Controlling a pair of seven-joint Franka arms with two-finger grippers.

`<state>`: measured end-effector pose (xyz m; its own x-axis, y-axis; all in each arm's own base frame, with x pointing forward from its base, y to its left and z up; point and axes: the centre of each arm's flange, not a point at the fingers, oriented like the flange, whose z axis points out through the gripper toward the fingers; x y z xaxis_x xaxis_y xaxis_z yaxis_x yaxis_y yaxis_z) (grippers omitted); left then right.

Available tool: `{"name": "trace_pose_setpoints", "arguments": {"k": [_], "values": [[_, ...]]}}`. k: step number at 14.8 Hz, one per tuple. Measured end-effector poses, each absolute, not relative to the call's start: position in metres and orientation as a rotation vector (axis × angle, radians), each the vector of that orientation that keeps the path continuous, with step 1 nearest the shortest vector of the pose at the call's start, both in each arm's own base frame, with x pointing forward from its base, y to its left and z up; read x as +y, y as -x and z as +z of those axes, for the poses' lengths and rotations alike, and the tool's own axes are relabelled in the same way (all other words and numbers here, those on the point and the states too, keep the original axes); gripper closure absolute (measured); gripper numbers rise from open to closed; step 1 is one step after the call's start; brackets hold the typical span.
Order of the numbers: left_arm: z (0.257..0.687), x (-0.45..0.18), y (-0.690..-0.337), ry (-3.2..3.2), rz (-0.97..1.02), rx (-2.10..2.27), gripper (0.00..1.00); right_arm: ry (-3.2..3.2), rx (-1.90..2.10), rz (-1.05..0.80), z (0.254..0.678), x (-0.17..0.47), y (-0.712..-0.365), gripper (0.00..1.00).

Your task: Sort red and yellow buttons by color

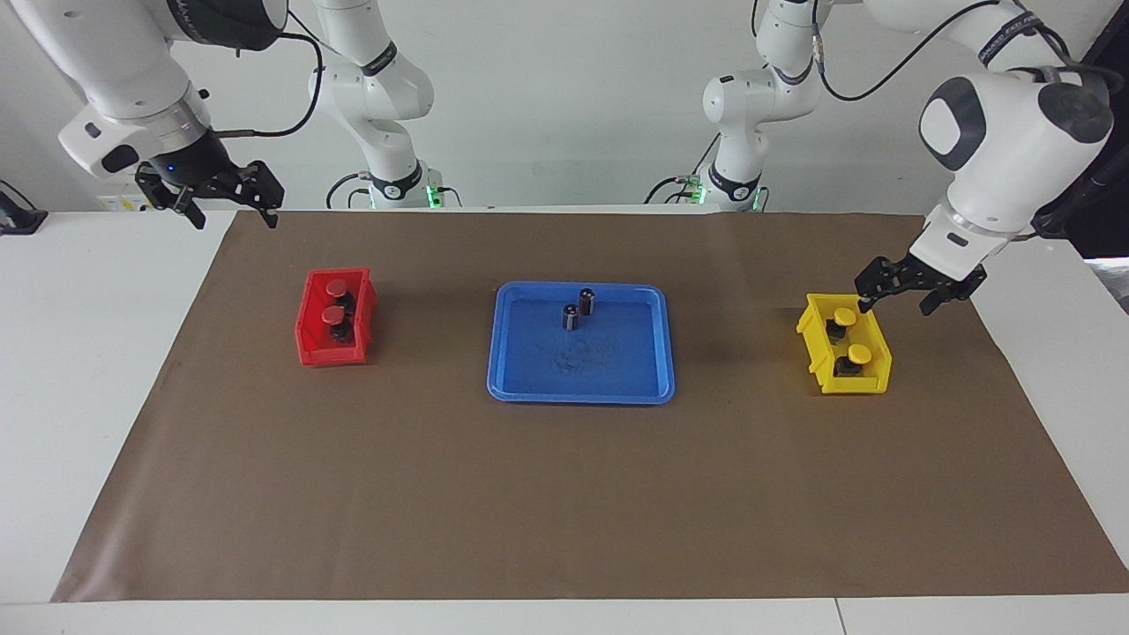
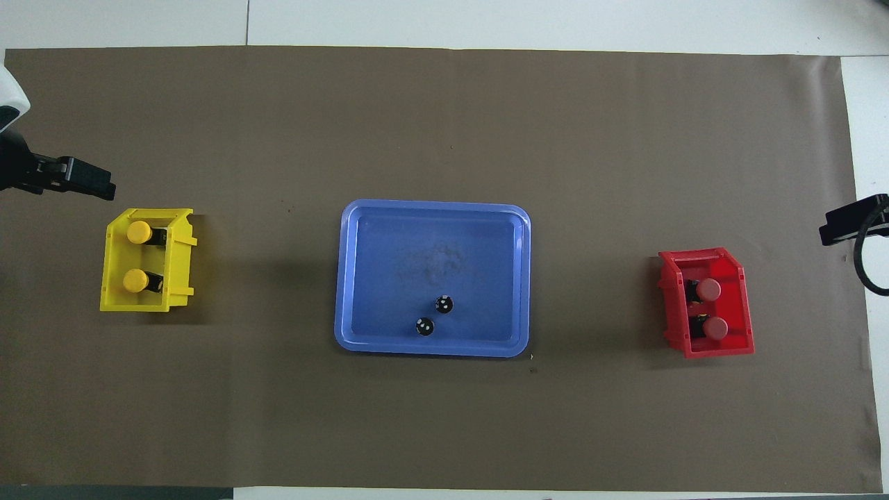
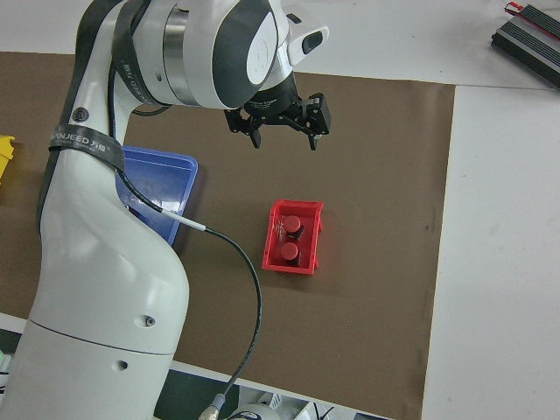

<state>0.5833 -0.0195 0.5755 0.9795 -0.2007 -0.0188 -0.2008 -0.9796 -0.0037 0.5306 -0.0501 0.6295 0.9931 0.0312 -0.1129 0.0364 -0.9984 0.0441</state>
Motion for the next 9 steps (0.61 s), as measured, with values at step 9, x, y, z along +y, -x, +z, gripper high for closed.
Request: {"name": "trace_pose_setpoints", "arguments": {"k": [9], "values": [[0.607,-0.052,-0.563,3.101,0.028,0.435,0.0,-3.09,0.052,-0.174,0.63,-0.05,-0.531,0.0]]}}
